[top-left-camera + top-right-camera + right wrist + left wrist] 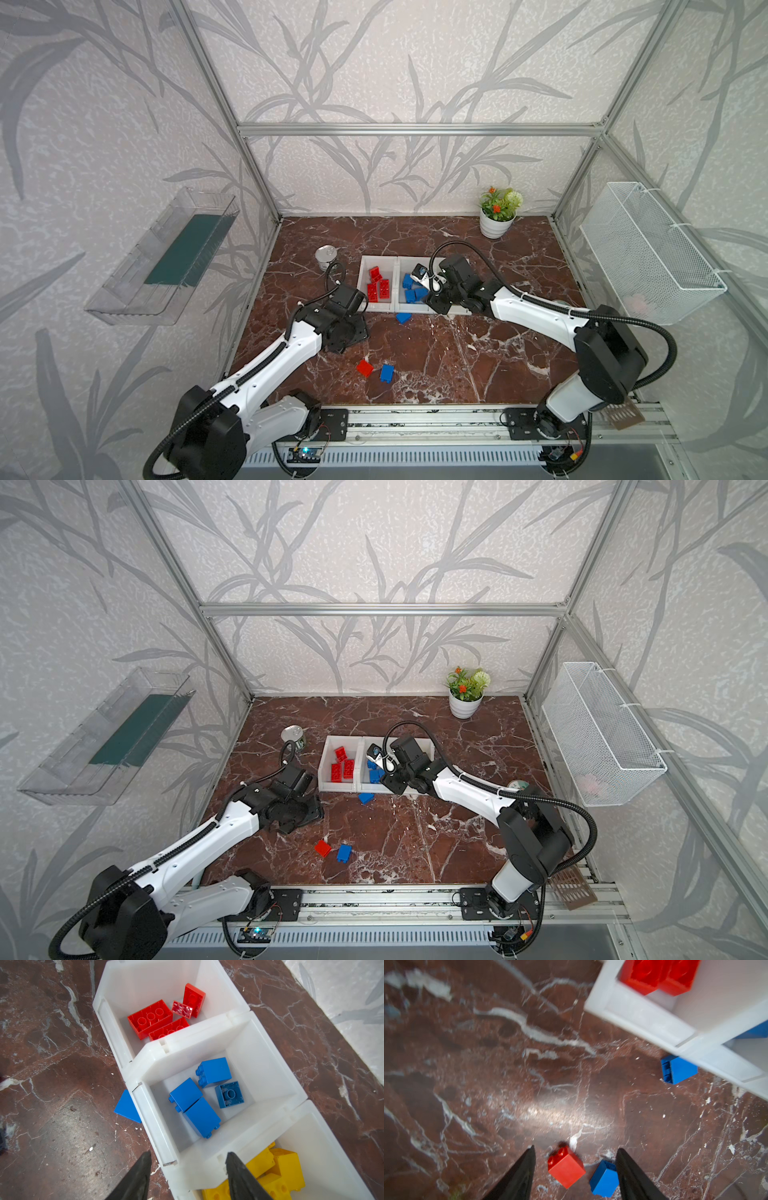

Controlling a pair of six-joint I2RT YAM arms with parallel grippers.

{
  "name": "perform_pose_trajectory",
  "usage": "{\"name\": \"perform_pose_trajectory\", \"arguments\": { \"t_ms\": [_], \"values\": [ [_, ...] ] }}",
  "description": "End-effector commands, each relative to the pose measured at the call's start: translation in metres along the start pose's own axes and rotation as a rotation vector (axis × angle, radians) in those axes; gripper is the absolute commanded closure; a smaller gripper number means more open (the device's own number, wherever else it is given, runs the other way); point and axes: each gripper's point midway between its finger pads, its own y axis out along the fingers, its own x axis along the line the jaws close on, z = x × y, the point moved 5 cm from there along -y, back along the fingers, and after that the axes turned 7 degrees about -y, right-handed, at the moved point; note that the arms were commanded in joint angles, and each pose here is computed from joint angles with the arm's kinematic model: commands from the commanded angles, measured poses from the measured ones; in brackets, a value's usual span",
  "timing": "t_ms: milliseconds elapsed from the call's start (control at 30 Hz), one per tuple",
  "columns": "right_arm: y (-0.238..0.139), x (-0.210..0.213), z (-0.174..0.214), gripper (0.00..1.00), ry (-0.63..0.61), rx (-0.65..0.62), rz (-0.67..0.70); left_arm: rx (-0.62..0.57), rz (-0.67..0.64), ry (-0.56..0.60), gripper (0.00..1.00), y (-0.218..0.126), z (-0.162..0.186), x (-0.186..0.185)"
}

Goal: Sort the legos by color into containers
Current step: 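Lower the left gripper onto the red brick on the table and grasp it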

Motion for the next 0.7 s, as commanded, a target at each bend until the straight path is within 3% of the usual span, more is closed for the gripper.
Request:
{"name": "perform_pose_trajectory", "arguments": {
  "t_ms": [0,133,400,667],
  "values": [
    [-0.012,-0.003,-0.013,0.41,0.015,-0.086,0.007,0.102,-0.047,-0.173,0.35,0.004,0.02,0.016],
    [-0.012,-0.001,-0.01,0.41,0.012,-0.083,0.003,0.183,-0.055,-0.263,0.35,0.013,0.033,0.019],
    [-0.011,0.004,-0.001,0.41,0.017,-0.085,-0.01,0.315,-0.071,-0.336,0.35,0.032,0.047,0.015],
    [-0.013,0.005,0.005,0.41,0.019,-0.087,-0.006,0.361,-0.115,-0.378,0.35,0.046,0.056,0.02]
  ]
}}
